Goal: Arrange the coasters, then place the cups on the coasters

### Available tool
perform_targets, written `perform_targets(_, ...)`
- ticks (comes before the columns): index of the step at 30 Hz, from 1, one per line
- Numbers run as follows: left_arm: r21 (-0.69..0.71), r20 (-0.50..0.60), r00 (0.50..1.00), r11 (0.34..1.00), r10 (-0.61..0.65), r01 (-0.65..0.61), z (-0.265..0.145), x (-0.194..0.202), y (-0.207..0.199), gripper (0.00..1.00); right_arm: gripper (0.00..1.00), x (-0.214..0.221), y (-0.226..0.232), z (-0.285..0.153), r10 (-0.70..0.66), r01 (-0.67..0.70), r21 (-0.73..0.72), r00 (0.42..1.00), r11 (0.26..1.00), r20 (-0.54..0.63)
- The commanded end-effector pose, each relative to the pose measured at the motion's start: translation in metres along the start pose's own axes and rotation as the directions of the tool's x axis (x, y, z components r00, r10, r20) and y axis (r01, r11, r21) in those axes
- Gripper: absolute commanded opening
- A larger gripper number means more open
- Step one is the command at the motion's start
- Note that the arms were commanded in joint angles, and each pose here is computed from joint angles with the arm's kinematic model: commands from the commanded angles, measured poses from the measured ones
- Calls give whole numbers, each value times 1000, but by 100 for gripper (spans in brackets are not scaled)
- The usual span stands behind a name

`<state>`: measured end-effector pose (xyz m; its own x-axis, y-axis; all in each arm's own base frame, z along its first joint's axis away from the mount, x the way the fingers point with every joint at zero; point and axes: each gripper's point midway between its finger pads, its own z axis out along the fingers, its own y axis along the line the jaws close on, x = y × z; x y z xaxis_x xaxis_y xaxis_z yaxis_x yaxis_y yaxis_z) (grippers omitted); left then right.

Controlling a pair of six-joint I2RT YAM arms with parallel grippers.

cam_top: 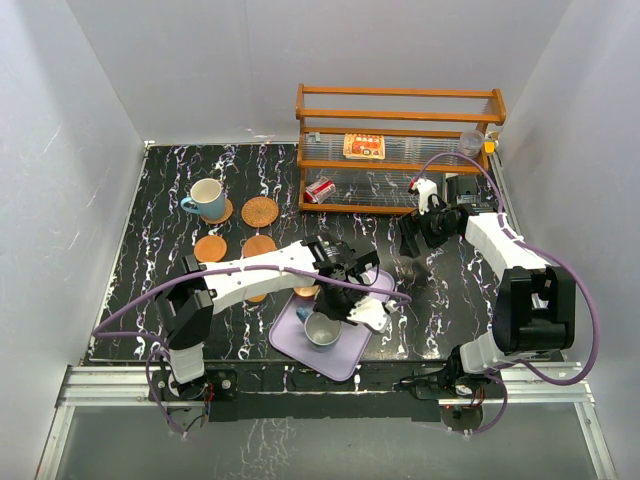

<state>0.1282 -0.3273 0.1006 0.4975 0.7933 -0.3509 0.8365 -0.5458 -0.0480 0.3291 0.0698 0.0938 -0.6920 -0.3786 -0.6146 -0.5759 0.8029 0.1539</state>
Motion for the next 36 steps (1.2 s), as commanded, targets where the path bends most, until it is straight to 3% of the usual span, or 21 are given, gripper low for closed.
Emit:
perform_targets(1,58,-55,998,998,-36,39,1,10,-18,11,98,-7,-3,1,-10,10,0,1000,1000,27)
perform_targets(10,25,-68,992,993,-110,112,-15,10,-22,0,98,-7,-3,1,-10,10,-1,1000,1000,24)
perform_targets(21,21,-79,971,974,-225,227,-43,13,-31,0,98,-6,-4,2,-7,7,0,1000,1000,21)
perform_targets(30,-33,19,940,939,-341,341,-86,22,-14,0,98,-6,-4,2,-4,4,1,1000,1000,19)
perform_targets(36,-79,132,893,894,-430,442,-123,32,6,0,98,-6,-4,2,-5,5,3,1000,1000,21)
